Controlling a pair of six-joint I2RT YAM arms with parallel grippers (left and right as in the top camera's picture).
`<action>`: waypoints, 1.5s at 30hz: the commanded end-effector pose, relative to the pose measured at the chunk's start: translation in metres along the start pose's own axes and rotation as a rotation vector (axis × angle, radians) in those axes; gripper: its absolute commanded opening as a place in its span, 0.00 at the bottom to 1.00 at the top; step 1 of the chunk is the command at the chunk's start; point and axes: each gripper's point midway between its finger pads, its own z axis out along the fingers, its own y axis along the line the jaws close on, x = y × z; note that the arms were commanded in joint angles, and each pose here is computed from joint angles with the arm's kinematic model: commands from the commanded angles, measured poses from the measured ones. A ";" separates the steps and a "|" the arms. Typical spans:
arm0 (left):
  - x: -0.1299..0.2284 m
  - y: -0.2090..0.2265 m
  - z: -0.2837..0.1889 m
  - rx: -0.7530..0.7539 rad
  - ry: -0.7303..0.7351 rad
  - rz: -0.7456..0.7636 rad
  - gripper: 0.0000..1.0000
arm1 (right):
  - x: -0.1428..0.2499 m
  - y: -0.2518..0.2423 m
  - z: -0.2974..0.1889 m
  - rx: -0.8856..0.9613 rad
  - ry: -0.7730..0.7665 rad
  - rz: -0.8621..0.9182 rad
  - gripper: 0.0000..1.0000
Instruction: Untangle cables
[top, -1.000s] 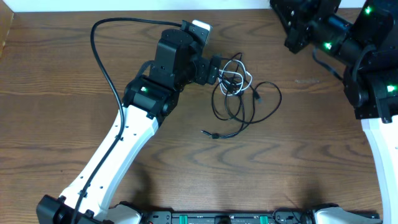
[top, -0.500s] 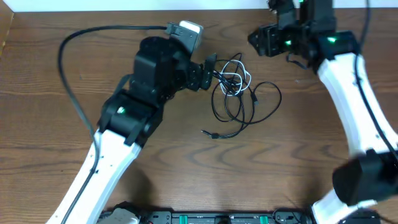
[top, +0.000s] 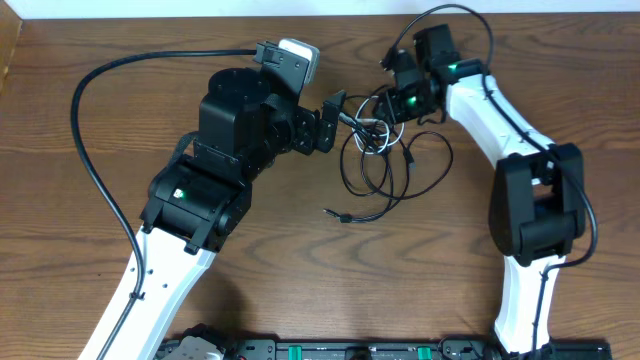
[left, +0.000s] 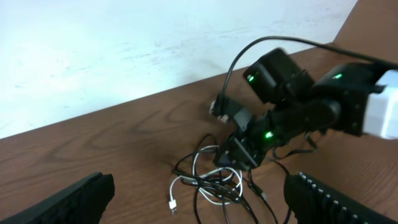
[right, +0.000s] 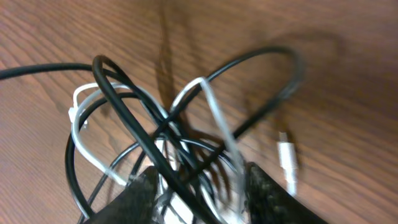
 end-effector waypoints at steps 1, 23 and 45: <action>-0.012 -0.003 -0.006 0.008 -0.029 -0.002 0.92 | 0.002 0.016 0.010 -0.027 0.013 -0.048 0.42; 0.013 0.003 0.031 -0.006 0.064 -0.004 0.92 | -0.106 0.128 -0.258 0.000 -0.535 -0.273 0.01; -0.002 -0.027 0.035 0.165 0.013 -0.107 0.91 | -0.075 0.121 -0.306 0.150 -0.533 -0.240 0.01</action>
